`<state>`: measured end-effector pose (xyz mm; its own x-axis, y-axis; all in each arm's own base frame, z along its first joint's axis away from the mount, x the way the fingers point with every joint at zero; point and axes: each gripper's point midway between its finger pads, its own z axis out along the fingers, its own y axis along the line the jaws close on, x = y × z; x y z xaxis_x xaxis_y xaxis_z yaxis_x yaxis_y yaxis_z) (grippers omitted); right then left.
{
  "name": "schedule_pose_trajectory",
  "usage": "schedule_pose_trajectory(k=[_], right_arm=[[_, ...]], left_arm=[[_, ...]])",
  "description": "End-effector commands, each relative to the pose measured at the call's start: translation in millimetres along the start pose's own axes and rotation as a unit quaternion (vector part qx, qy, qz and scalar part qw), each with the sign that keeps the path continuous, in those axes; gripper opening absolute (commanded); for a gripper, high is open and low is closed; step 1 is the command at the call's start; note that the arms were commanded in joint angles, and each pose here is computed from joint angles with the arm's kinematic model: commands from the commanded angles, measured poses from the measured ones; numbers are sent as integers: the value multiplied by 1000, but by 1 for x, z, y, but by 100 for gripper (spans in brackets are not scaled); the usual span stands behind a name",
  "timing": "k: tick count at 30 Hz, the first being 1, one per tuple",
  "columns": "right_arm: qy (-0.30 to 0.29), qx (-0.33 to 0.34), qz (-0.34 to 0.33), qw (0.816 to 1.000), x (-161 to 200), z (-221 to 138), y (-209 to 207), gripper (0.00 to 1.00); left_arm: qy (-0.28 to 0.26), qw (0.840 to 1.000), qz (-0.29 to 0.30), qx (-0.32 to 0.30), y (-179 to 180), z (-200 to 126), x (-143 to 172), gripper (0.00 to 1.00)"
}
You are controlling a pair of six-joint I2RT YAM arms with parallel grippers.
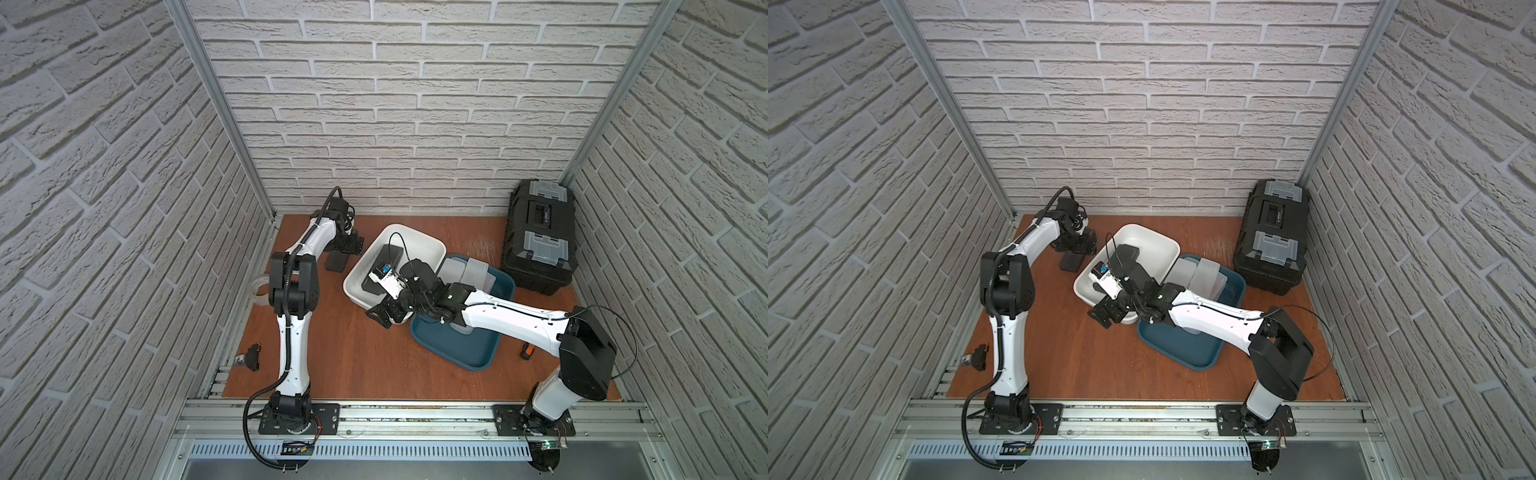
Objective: Place the pencil cases by color into the storage box
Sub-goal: Move the storage box to the center of the board.
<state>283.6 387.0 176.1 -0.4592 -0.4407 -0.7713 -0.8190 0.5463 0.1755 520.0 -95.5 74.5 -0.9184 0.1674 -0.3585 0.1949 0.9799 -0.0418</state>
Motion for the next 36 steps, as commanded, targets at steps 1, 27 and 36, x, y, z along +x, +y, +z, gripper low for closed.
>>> schedule_pose_trajectory(k=[1,27,36], right_arm=[[-18,0,-2,1000,-8,-5,-1,96],[-11,-11,-1,1000,-6,3,2,96],[-9,-15,-3,1000,-3,7,2,96]], left_arm=[[-3,1000,-3,-18,12,-2,-5,98],[87,996,19,-13,36,1,10,98],[135,989,40,-39,38,2,22,98]])
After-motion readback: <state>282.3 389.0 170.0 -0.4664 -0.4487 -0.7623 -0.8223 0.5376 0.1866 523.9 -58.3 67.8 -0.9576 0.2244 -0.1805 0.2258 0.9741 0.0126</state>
